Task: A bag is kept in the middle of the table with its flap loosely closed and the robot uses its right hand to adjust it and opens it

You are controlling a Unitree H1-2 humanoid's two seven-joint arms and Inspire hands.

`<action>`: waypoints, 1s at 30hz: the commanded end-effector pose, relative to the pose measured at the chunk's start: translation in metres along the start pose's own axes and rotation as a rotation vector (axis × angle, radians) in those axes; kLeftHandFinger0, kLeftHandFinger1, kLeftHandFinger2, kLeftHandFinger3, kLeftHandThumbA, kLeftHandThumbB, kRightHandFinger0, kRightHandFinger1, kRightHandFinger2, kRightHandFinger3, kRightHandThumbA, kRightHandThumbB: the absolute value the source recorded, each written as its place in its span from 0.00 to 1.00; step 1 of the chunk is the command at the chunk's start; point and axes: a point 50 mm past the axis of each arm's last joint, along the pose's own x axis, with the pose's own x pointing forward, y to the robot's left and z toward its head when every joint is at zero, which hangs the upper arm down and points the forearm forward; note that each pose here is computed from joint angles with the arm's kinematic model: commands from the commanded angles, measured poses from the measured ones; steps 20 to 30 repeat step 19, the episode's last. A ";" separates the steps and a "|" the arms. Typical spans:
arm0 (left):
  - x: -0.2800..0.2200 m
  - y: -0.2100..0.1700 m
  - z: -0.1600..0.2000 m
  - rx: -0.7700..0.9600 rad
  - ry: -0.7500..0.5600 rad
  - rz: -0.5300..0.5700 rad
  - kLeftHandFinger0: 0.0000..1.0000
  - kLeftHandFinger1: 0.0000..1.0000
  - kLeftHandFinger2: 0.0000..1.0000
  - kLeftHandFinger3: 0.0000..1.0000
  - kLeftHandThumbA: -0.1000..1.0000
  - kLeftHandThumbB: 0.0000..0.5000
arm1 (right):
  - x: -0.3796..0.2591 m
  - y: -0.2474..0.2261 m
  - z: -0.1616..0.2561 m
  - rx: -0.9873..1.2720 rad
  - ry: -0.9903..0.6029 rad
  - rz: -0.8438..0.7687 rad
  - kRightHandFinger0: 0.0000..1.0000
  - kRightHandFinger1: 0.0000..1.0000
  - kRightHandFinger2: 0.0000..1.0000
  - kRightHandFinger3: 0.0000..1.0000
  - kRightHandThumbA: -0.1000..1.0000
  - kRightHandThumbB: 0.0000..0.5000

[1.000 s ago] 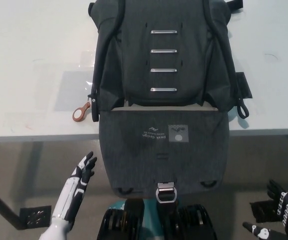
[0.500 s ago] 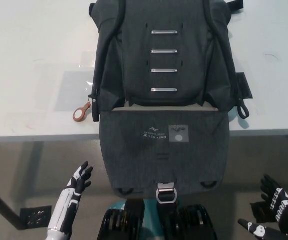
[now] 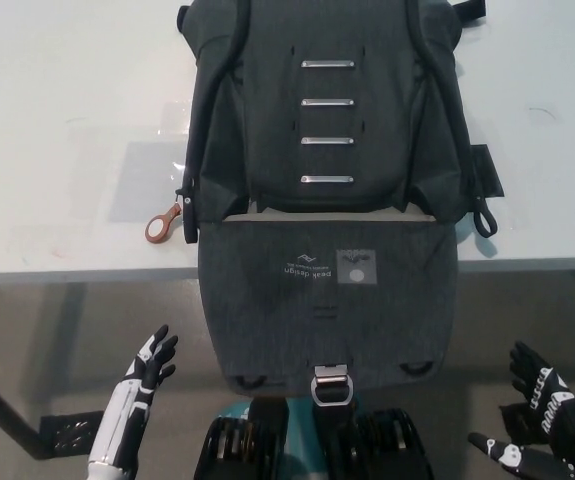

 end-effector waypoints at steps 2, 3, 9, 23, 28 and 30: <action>0.000 0.001 0.011 -0.012 -0.043 0.015 1.00 1.00 1.00 1.00 1.00 0.38 | 0.009 -0.002 0.009 -0.050 -0.058 0.033 1.00 1.00 1.00 1.00 1.00 0.48; 0.000 0.001 0.010 -0.012 -0.041 0.019 1.00 1.00 1.00 1.00 1.00 0.38 | 0.009 -0.002 0.010 -0.055 -0.054 0.035 1.00 1.00 1.00 1.00 1.00 0.49; -0.003 0.001 0.008 -0.005 -0.028 0.017 1.00 1.00 1.00 1.00 1.00 0.39 | 0.009 0.000 0.008 -0.059 -0.028 0.053 1.00 1.00 1.00 1.00 1.00 0.52; -0.003 0.002 0.003 0.027 -0.017 -0.010 1.00 1.00 1.00 1.00 1.00 0.38 | 0.000 0.002 0.004 -0.068 0.003 0.057 1.00 1.00 1.00 1.00 1.00 0.48; -0.003 0.002 0.003 0.027 -0.017 -0.010 1.00 1.00 1.00 1.00 1.00 0.38 | 0.000 0.002 0.004 -0.068 0.003 0.057 1.00 1.00 1.00 1.00 1.00 0.48; -0.003 0.002 0.003 0.027 -0.017 -0.010 1.00 1.00 1.00 1.00 1.00 0.38 | 0.000 0.002 0.004 -0.068 0.003 0.057 1.00 1.00 1.00 1.00 1.00 0.48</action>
